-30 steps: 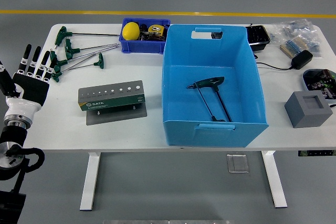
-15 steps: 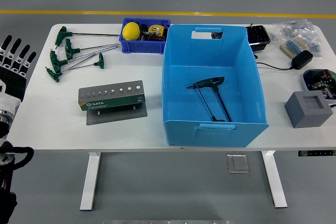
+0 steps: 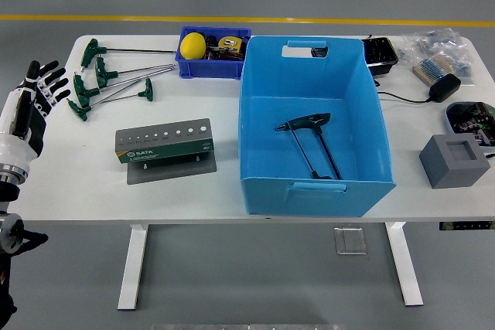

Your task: Lift tool from toolbox,place it in box,lift tool from toolbox,place it in box

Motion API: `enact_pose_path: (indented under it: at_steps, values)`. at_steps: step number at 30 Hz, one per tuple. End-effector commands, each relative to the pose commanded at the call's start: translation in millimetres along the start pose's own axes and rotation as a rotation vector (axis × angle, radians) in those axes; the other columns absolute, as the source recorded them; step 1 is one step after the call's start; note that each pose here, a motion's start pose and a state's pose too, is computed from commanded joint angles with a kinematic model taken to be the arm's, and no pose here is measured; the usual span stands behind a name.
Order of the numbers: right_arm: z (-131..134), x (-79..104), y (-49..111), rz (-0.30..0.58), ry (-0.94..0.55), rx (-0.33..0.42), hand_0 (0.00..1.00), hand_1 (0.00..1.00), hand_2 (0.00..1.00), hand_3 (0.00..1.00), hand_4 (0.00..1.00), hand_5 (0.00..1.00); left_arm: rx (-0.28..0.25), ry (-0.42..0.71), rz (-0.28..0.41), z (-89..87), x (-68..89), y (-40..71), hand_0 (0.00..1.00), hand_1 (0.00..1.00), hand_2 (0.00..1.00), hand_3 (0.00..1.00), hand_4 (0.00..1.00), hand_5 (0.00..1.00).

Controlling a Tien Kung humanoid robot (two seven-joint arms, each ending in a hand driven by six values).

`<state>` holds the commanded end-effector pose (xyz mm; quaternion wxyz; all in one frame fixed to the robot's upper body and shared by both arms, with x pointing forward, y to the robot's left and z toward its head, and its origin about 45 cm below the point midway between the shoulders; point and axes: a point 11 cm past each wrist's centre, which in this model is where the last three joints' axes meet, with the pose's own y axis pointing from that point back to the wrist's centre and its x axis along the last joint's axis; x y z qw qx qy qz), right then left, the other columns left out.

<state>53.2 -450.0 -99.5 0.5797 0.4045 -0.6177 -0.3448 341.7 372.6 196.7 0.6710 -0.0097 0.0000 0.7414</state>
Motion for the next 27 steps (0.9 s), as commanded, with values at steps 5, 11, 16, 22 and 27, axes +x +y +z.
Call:
enact_pose_path:
  at_steps: [5,11,16,22,27]
  values:
    - [0,0.2,0.0,-0.001,0.002,0.0,0.593,0.571,0.67,0.616,0.808,0.907,0.001,0.018,-0.004,-2.3,-1.7,0.5,0.831,0.87,0.892,0.834,0.998,0.998]
    - [1,-0.2,0.0,-0.002,0.007,-0.002,0.594,0.571,0.67,0.615,0.808,0.905,0.004,0.031,-0.01,-5.2,-1.8,1.3,0.831,0.87,0.892,0.834,0.998,0.998]
    - [2,-0.7,0.0,-0.003,0.016,-0.006,0.594,0.571,0.67,0.615,0.808,0.905,0.005,0.04,-0.006,-7.0,-0.2,2.3,0.846,0.888,0.916,0.846,0.998,0.998]
    - [2,-0.4,0.0,-0.002,0.032,-0.005,0.594,0.571,0.671,0.615,0.807,0.905,0.043,0.09,-0.052,-7.3,-7.6,0.6,0.919,0.971,0.987,0.913,0.998,0.998]
    - [2,0.4,-0.1,0.0,0.033,-0.004,0.593,0.571,0.672,0.616,0.807,0.904,0.047,0.074,-0.066,-5.4,-10.3,-1.8,0.961,0.998,0.998,0.943,0.998,0.998]
